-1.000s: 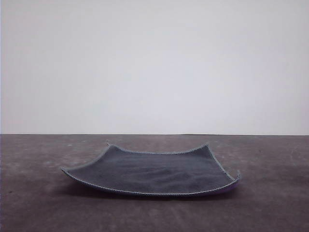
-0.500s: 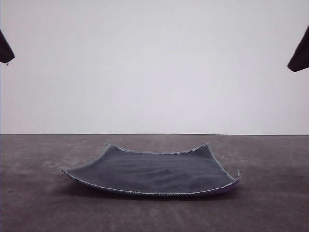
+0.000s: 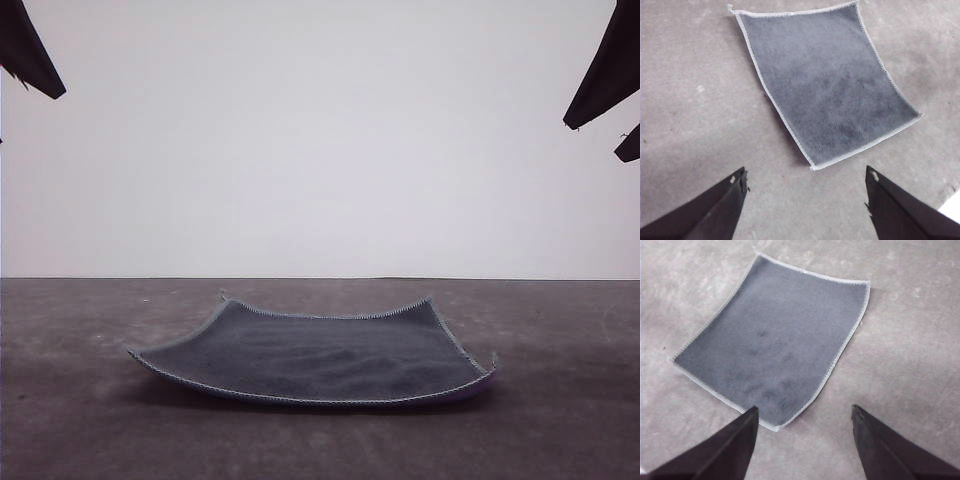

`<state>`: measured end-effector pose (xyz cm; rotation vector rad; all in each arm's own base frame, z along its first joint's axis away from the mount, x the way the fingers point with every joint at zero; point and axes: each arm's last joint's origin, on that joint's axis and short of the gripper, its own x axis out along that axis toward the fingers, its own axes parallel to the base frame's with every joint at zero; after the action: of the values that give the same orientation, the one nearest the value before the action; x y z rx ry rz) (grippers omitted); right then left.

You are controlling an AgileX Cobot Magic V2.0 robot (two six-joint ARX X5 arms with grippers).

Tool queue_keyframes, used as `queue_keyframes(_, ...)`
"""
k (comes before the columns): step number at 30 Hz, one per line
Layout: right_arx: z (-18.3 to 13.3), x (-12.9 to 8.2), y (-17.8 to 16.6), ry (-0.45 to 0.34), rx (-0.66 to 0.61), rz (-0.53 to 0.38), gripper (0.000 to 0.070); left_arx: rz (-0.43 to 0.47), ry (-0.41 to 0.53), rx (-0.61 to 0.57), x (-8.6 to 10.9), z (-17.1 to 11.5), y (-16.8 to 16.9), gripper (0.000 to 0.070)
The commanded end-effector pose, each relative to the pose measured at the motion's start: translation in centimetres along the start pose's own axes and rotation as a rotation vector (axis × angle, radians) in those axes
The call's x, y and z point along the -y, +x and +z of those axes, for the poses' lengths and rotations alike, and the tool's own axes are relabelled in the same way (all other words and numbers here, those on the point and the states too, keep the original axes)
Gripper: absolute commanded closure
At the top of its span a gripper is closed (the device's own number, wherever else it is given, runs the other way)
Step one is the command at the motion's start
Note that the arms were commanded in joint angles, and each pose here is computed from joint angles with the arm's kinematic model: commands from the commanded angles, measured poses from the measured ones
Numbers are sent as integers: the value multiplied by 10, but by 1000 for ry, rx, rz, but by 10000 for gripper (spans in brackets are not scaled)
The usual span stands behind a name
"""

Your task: Fold clothes

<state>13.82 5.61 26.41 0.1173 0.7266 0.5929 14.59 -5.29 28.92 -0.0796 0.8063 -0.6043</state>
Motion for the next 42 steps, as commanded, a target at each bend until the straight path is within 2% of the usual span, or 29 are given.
queue_keyframes(1, 5, -2, -2, -11, 19, 7, 324, -9, 13, 26, 3, 6, -4, 240)
queue_keyframes(4, 5, -2, -1, 19, 16, 6, 324, -9, -23, 25, 3, 7, -4, 246)
queue_keyframes(9, 8, 2, 6, 145, -21, -5, 324, -7, -134, 12, 1, 12, -1, 275)
queue_keyframes(16, 23, 16, 30, 258, -143, 25, 325, 13, -166, -61, -8, 35, 22, 295)
queue_keyframes(18, 29, 22, 37, 265, -162, 32, 325, 16, -161, -79, -12, 42, 31, 316)
queue_keyframes(26, 53, 50, 76, 287, -137, 119, 325, 20, -159, -74, -33, 70, 76, 309)
queue_keyframes(42, 93, 97, 173, 248, -151, 139, 325, 9, -166, -79, -73, 120, 172, 303)
